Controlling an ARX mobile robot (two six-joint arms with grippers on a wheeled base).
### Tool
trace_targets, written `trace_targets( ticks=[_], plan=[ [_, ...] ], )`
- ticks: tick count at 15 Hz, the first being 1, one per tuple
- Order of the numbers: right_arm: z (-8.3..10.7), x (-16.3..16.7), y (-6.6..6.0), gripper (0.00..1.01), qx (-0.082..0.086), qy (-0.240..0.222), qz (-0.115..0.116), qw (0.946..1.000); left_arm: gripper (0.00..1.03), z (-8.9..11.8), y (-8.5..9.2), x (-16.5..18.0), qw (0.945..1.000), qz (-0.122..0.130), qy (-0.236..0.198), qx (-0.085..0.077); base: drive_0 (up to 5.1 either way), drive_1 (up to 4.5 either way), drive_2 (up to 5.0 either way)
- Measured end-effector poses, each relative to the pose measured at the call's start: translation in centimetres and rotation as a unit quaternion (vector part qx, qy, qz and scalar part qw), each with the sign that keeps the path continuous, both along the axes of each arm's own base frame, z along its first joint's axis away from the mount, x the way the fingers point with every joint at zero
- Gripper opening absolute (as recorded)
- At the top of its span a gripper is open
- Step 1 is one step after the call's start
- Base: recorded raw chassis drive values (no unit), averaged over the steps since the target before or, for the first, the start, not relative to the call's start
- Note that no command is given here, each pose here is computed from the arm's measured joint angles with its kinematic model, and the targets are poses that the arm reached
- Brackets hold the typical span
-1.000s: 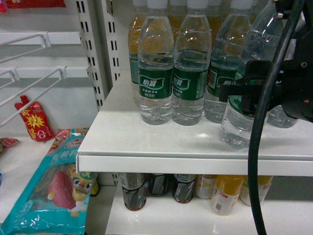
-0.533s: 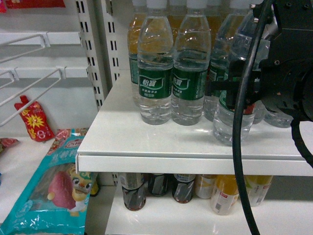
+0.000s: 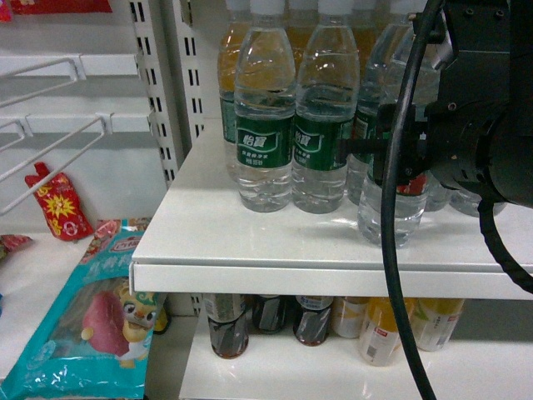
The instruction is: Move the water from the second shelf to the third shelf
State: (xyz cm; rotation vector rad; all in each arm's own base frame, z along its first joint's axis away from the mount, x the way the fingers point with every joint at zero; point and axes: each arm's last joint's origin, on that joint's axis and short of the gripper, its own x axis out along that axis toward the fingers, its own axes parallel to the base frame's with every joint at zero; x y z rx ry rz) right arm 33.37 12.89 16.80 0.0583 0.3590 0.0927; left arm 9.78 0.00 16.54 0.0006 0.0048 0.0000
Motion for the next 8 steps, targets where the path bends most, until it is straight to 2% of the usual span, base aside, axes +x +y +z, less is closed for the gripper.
trace_targets(
  ticks=[1,2,5,8],
  plan=[
    [-0.04,-0.03,0.10,0.39,-0.001,0.000,-0.001,1.0000,0.98,0.00,0.00,0.00,1.0000,0.000,0.000,0.000,0.0,0.00,0.0],
    [-0.18,0.01,0.13,0.49,-0.004,0.000,-0.001,1.0000,0.98,0.00,0.00,0.00,1.0000,0.000,0.000,0.000,0.0,0.00,0.0],
    [0.14,0.24,0.19,0.98,-0.002,-0.008,-0.001,1.0000,0.98,0.00,0.00,0.00,1.0000,0.000,0.000,0.000,0.0,0.00,0.0],
    [0.13,0.23,0.20,0.98,-0.002,-0.007,0.000,1.0000,0.98,0.00,0.00,0.00,1.0000,0.000,0.000,0.000,0.0,0.00,0.0]
  ],
)
